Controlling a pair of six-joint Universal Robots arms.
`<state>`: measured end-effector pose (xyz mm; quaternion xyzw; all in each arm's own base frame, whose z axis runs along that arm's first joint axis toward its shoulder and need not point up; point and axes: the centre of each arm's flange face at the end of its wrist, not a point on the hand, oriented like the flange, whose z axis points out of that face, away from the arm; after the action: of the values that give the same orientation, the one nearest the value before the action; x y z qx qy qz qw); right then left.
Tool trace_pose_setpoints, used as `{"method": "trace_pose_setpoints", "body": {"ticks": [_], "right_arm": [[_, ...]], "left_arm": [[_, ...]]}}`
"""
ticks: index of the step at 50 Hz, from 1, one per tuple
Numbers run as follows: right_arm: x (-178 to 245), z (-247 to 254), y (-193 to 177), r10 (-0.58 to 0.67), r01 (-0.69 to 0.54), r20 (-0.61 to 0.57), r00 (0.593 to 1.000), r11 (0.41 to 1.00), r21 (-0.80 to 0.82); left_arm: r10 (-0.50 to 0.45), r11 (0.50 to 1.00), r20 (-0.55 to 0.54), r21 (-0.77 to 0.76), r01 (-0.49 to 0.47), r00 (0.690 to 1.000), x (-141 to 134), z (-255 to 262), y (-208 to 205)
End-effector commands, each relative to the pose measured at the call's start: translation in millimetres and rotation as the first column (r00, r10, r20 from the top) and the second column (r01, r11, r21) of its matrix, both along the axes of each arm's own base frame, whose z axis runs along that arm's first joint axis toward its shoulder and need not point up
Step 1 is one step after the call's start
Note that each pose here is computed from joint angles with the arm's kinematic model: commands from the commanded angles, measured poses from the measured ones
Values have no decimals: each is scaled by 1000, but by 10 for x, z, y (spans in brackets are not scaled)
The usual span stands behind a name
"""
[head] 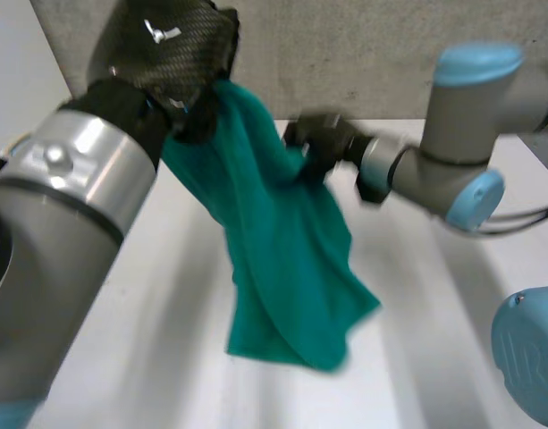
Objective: Fold the towel.
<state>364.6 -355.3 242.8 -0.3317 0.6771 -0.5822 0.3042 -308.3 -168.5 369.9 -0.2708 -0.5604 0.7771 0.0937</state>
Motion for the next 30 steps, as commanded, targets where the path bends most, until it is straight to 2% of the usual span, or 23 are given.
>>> {"method": "trace_pose_setpoints", "body": {"ticks": [1, 4, 6, 9, 11, 13, 15, 16, 17, 19, 20, 25, 30], "right_arm": [[-407, 1192, -288, -308, 387, 277, 910, 870, -305], [-505, 1447, -154, -328, 422, 308, 893, 846, -324], [-524, 1472, -106, -329, 420, 300, 895, 849, -322], [-590, 1430, 96, -343, 402, 229, 911, 863, -305], [-646, 1229, 239, -365, 383, 117, 924, 876, -293], [-647, 1043, 361, -365, 356, 25, 931, 888, -291], [-559, 621, 691, -320, 265, -172, 932, 923, -279], [-535, 510, 783, -299, 237, -220, 928, 933, -270], [-535, 509, 784, -299, 236, -221, 928, 933, -270], [-455, 167, 1041, -227, 154, -342, 912, 962, -227], [-431, 59, 1135, -202, 131, -374, 905, 970, -206], [-402, -374, 1460, -116, 85, -475, 872, 993, -86], [-393, -456, 1392, -132, 107, -485, 865, 991, -78]], "left_arm": [[151, 969, -82, -182, -164, 985, 109, 327, -737], [165, 951, -132, -243, -193, 978, 119, 444, -841], [166, 936, -170, -282, -209, 971, 108, 490, -908], [175, 929, -183, -294, -224, 968, 122, 465, -965], [176, 929, -182, -293, -224, 967, 127, 448, -976], [199, 944, -138, -238, -227, 970, 151, 190, -1034], [205, 958, -92, -185, -219, 974, 153, -55, -1040], [208, 965, -60, -149, -215, 976, 160, -219, -1036], [208, 965, -60, -149, -215, 976, 160, -221, -1035], [209, 969, -42, -128, -212, 977, 161, -314, -1034], [204, 978, 34, -48, -202, 978, 167, -689, -1005], [195, 979, 110, 38, -200, 975, 190, -1089, -961], [193, 977, 129, 62, -202, 973, 207, -1188, -943]]}}
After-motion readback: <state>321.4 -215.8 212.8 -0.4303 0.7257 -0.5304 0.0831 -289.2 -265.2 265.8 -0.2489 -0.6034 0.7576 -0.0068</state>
